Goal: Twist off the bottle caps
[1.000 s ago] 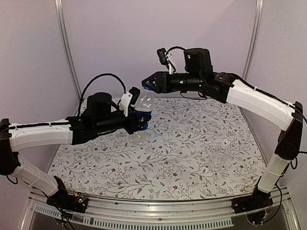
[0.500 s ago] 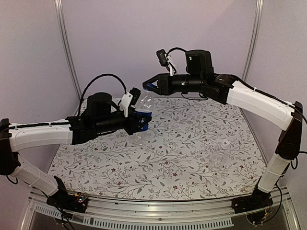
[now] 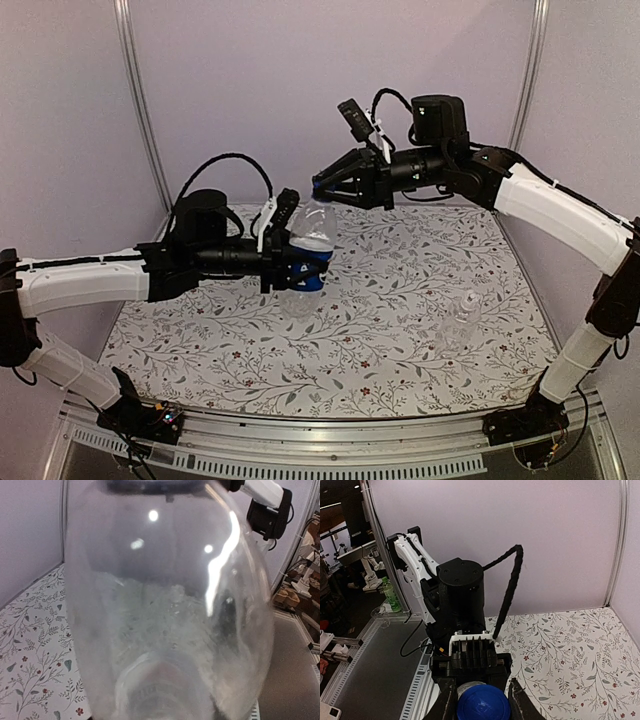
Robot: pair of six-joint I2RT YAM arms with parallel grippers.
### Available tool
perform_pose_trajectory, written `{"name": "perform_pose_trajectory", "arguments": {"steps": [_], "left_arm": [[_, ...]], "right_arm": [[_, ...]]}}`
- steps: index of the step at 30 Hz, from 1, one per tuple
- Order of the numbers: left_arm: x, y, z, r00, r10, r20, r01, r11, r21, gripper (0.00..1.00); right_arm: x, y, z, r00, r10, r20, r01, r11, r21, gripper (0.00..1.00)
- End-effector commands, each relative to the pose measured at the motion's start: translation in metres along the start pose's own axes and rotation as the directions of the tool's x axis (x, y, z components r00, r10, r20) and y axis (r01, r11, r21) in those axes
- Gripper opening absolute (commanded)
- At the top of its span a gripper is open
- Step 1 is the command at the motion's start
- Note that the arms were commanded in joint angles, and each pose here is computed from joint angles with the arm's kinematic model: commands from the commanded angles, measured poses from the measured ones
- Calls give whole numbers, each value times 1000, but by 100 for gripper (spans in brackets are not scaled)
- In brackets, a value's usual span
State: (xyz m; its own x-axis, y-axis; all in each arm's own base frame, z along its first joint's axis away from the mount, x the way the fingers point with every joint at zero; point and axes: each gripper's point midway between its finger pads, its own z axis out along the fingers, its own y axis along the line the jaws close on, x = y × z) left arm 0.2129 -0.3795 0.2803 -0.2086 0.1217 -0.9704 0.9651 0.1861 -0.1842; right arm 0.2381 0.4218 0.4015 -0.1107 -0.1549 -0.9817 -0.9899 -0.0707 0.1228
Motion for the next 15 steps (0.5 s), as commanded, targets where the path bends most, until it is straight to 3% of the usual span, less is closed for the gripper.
{"name": "perform_pose_trajectory", "arguments": {"steps": [1,9,15], "left_arm": [[-13,-17,-1,999,24,45,-28,995,95,35],[-13,3,-2,999,19,41,-18,1000,-24,35],[-12,14,-2,999,12,35,-9,997,-78,35]], "right_arm": [[9,3,2,999,-32,-25,30,998,-53,15],[9,-15,3,999,20,-31,-18,999,49,41],[6,-19,2,998,63,-14,-62,995,80,83]]}}
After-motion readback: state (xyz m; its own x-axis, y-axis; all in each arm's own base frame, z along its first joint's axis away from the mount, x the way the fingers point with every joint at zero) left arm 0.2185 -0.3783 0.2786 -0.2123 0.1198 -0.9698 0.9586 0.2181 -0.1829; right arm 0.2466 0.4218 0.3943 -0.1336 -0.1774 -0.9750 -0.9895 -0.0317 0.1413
